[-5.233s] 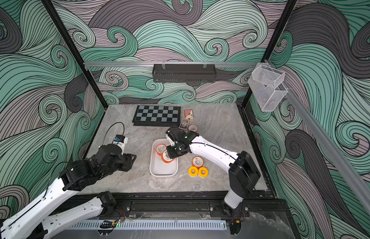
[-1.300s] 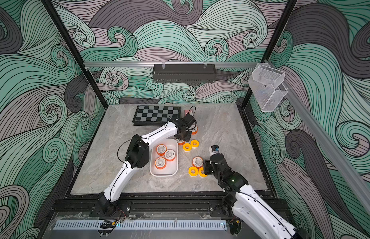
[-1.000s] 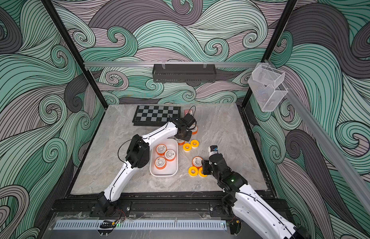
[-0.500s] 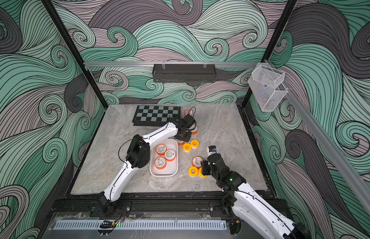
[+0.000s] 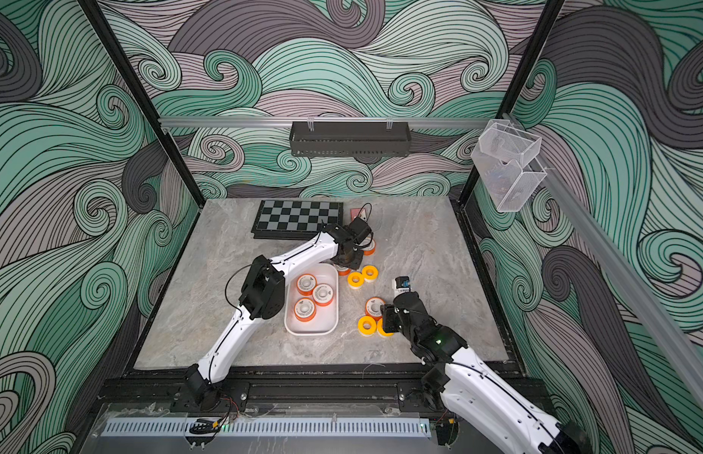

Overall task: Put the sealing tape into the storage box
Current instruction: Pick up the sealing tape at the center of the board.

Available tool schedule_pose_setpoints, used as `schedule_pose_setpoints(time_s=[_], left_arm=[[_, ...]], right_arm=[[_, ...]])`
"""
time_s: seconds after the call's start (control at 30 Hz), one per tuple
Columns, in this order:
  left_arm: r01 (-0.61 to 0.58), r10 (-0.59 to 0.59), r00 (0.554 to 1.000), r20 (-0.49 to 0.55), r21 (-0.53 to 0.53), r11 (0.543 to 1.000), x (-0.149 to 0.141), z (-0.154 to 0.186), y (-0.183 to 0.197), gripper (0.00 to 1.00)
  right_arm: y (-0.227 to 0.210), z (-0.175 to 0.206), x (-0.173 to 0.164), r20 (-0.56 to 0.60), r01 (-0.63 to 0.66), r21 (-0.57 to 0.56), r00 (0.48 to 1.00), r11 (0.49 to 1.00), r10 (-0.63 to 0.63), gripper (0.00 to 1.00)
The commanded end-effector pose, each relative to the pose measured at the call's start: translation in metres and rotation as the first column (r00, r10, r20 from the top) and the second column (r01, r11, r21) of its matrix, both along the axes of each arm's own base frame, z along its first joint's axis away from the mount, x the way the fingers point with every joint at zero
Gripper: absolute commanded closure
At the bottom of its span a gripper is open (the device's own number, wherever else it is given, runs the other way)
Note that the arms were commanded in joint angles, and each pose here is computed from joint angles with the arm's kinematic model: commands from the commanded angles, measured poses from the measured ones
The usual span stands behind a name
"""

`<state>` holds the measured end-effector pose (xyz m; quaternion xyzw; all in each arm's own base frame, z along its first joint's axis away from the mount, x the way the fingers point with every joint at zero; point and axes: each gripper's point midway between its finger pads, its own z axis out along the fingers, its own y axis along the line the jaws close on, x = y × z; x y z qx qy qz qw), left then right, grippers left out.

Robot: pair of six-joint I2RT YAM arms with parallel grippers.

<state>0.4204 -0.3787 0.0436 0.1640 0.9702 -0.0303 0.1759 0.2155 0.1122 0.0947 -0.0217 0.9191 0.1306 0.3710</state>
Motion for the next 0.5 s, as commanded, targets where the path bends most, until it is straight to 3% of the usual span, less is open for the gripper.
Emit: schedule_pose_setpoints(time_s=[0.0,0.47], left_arm=[[-0.017,0.022,0.997,-0.073,0.069,0.997,-0.01,-0.023,0.017,0.56],[-0.006,0.014,0.993,-0.113,0.066,0.998,-0.023,-0.016,0.017,0.57]], right_arm=[[0.0,0.002,0.002,0.018,-0.002,-0.009,1.0,1.0,0.002,0.58],[0.002,0.003,0.001,0.028,-0.009,-0.012,1.0,1.0,0.009,0.57]])
